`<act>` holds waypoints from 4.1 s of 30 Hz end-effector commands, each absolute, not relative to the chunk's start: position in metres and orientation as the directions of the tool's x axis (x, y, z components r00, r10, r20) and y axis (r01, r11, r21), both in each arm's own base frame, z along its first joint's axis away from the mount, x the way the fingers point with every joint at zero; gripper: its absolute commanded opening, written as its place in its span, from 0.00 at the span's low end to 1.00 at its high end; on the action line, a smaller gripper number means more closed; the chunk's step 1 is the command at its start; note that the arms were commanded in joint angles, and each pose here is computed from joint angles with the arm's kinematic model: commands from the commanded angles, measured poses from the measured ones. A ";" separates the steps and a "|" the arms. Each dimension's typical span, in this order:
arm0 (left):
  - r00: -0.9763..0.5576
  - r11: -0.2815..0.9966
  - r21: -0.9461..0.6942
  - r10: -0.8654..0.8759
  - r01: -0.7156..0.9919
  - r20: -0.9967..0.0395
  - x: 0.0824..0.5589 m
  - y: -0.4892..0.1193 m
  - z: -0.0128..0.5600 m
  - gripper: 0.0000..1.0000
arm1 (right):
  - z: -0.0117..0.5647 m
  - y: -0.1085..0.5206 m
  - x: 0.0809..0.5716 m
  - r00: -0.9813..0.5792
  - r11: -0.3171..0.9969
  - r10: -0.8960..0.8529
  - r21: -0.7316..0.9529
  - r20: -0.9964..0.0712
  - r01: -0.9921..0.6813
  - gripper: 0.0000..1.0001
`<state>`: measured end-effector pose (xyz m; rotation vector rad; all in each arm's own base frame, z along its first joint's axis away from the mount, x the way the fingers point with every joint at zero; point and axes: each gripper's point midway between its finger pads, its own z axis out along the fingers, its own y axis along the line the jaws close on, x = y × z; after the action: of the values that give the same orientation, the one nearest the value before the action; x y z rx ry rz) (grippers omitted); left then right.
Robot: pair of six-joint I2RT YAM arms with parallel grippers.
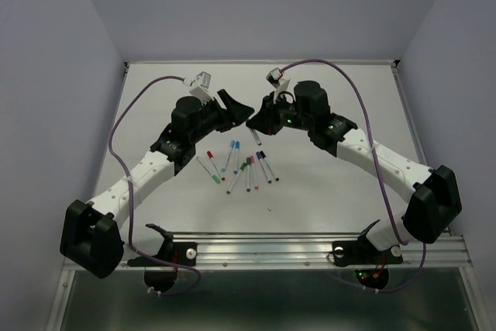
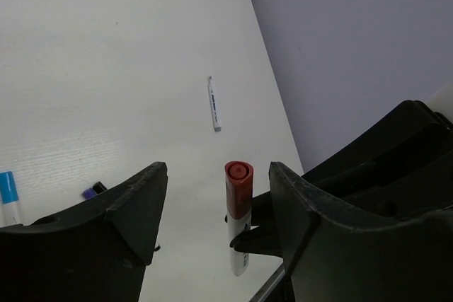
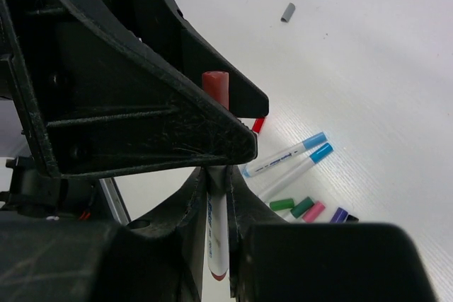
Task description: Open the pen caps
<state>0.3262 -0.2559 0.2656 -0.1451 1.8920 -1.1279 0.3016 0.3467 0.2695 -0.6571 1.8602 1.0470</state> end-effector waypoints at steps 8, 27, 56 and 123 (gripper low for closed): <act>-0.522 0.541 -0.749 -0.543 0.382 -0.658 0.326 -0.257 0.297 0.66 | 0.280 0.349 0.298 -0.448 0.469 -0.012 0.391 -0.894 -0.792 0.01; -0.519 0.554 -0.746 -0.542 0.370 -0.661 0.328 -0.259 0.294 0.18 | 0.273 0.353 0.304 -0.460 0.477 -0.026 0.393 -0.888 -0.786 0.01; -0.108 0.610 -0.787 -0.779 0.093 -0.617 0.405 -0.138 0.342 0.00 | 0.146 0.329 0.143 -0.699 0.309 -0.337 0.627 -0.630 -0.715 0.01; -0.534 0.712 -0.081 -0.593 -0.698 -0.603 0.466 0.005 0.042 0.25 | 0.082 0.081 0.462 -0.766 0.984 0.124 -0.022 -0.630 0.177 0.73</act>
<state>0.4602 -0.0020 0.0354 -0.9761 2.3173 0.1902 0.4463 0.0730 0.0344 0.2462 2.5458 -0.1889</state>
